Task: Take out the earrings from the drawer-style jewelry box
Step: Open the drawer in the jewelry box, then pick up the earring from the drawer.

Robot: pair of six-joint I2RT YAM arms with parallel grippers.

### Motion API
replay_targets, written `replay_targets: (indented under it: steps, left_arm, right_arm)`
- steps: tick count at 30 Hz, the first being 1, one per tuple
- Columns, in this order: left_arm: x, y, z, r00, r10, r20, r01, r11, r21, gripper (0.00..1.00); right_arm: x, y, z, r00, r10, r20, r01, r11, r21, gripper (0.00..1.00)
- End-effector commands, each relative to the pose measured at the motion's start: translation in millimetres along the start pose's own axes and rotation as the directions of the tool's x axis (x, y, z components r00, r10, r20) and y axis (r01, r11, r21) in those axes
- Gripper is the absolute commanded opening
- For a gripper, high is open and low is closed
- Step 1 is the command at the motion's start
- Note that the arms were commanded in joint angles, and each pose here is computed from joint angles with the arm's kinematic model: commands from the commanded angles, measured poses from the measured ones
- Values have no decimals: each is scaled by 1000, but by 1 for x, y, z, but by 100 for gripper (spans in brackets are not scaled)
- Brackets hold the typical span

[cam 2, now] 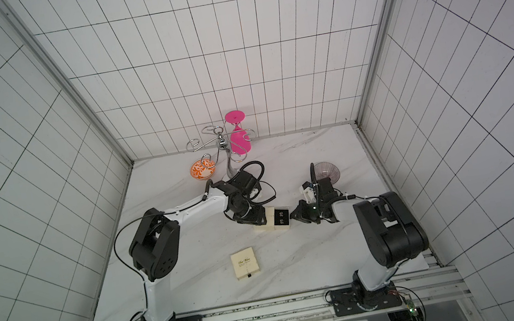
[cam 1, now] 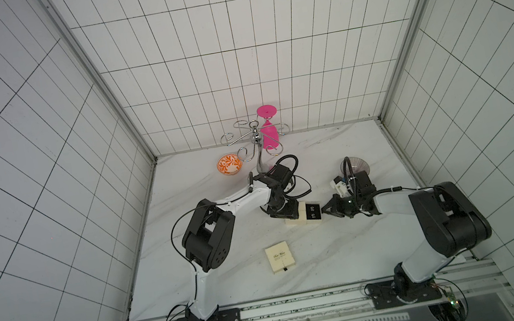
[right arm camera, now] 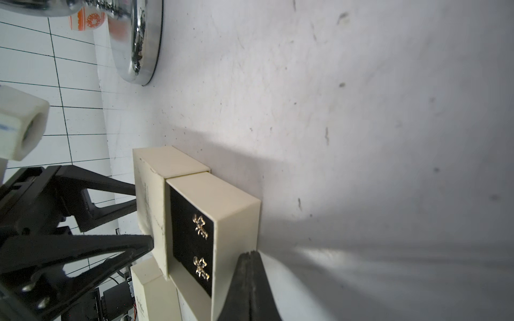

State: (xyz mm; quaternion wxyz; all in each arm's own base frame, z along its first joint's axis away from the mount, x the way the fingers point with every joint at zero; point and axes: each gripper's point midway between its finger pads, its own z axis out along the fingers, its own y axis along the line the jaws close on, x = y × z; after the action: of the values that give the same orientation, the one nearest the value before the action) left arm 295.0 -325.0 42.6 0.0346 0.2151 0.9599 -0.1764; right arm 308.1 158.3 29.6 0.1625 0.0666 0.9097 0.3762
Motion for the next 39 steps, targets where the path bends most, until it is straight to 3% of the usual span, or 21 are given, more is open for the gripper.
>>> replay_targets:
  steps: [1, 3, 9, 13, 21, 32, 39]
  left_arm:
    - [32, 41, 41, 992, -17, -123, -4, 985, -171, 57]
    - [31, 41, 41, 992, -15, -123, -6, 985, -171, 57]
    - [32, 41, 42, 992, -13, -127, -9, 985, -173, 57]
    - [31, 40, 42, 992, -12, -124, -9, 985, -173, 57]
    - [29, 39, 38, 993, -5, -115, -14, 985, -170, 57]
    - [25, 32, 36, 994, -2, -106, -14, 990, -142, 58]
    - [17, 26, 21, 998, 9, -61, -17, 992, -128, 68]
  right_arm:
    - [16, -27, -2, 999, 40, -22, -38, 996, 86, 0]
    - [17, -27, -1, 999, 43, -31, -41, 996, 82, 0]
    - [11, -21, -5, 999, 39, -16, -37, 996, 82, 33]
    - [0, -15, -16, 999, 21, 31, -24, 994, 104, 37]
    - [-42, 10, -58, 971, -141, 192, 92, 965, 247, 36]
    - [-59, 87, -39, 931, -333, 152, 294, 928, 231, 32]
    - [-56, 96, -27, 926, -355, 129, 321, 920, 227, 32]
